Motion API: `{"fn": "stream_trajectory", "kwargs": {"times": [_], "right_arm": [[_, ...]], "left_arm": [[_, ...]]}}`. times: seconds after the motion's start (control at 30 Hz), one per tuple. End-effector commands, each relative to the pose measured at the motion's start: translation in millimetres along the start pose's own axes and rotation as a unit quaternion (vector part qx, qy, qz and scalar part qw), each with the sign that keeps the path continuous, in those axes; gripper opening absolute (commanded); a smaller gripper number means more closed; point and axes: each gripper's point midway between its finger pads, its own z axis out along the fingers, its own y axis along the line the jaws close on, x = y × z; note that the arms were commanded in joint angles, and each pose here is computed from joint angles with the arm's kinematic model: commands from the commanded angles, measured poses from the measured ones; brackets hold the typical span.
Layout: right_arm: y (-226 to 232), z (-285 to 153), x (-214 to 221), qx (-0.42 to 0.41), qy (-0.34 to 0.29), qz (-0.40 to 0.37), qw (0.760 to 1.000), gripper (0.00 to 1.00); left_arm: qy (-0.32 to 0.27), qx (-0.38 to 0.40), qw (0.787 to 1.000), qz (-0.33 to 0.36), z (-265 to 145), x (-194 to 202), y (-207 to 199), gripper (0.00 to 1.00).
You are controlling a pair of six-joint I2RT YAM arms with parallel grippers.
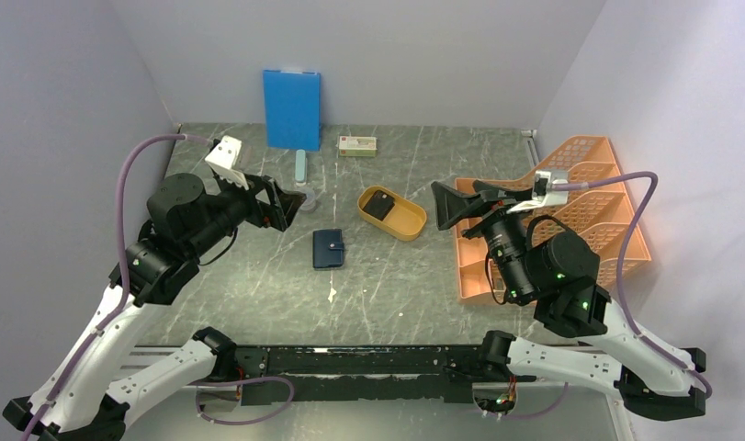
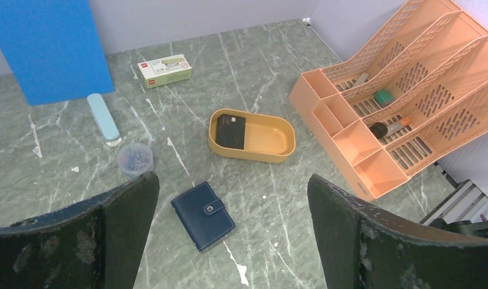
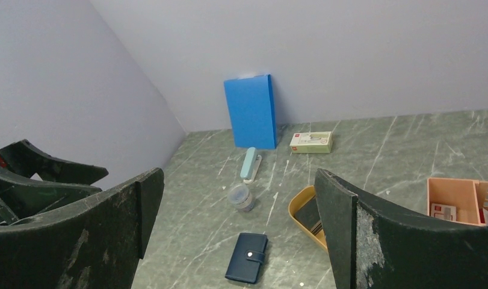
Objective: Put the credit cards into the card holder
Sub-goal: Reset both arms
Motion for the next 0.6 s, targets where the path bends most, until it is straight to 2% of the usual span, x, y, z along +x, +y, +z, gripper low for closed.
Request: {"fn": "stream_trajectory", "kwargs": {"times": [0.0,0.57], "right_arm": [[-5.3,-1.5,-15.2,0.019,-0.016,0.024,0.999,1.0],[-8.8,-2.4,-13.7,0.025,-0.018,0.027,0.999,1.0]], "left_arm": [[-0.02,0.012,1.0,0.004,-3.1,-9.0,-5.4,0.97],[-0.018,0.01,1.0,0.002,-2.1,-7.2,-4.6,0.97]]}}
